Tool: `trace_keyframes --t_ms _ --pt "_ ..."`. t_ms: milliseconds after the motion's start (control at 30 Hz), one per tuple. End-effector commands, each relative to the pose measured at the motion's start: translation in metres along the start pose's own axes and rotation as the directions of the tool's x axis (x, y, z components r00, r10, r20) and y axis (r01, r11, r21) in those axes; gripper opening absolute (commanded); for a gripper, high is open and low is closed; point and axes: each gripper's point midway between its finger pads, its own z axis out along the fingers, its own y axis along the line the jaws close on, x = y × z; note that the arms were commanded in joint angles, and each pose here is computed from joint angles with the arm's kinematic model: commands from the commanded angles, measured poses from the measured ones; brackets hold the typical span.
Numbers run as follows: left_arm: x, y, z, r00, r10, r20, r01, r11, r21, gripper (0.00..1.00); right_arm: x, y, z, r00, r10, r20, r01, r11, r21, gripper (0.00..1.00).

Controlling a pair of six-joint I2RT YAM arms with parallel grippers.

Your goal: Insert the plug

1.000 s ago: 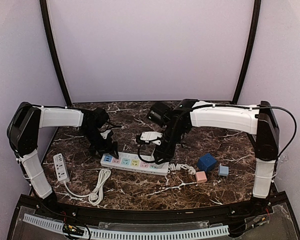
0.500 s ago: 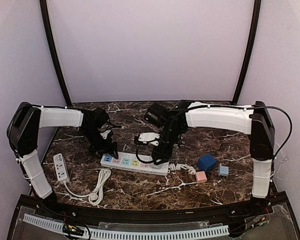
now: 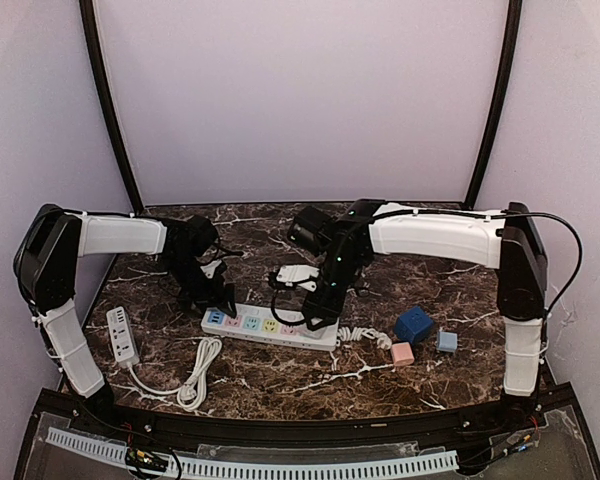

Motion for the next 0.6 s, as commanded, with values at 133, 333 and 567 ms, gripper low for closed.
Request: trace_keyframes --t_ms 133,333,567 --pt "0.003 -0.005 -0.007 1.0 0.006 0.012 -0.006 1.0 0.005 0.82 0.002 0.006 0.005 0.999 0.021 -0.025 -0.021 1.0 -0.016 0.0" --pt "0.003 -0.004 -0.007 1.0 0.003 0.012 -0.003 1.0 0.004 0.82 0.008 0.006 0.007 0.999 0.028 -0.043 -0.029 1.0 -0.012 0.0" --pt "0.003 -0.004 -0.006 1.0 0.0 0.012 0.0 1.0 0.003 0.82 0.017 0.003 0.01 0.997 0.03 -0.069 -0.03 1.0 0.005 0.0"
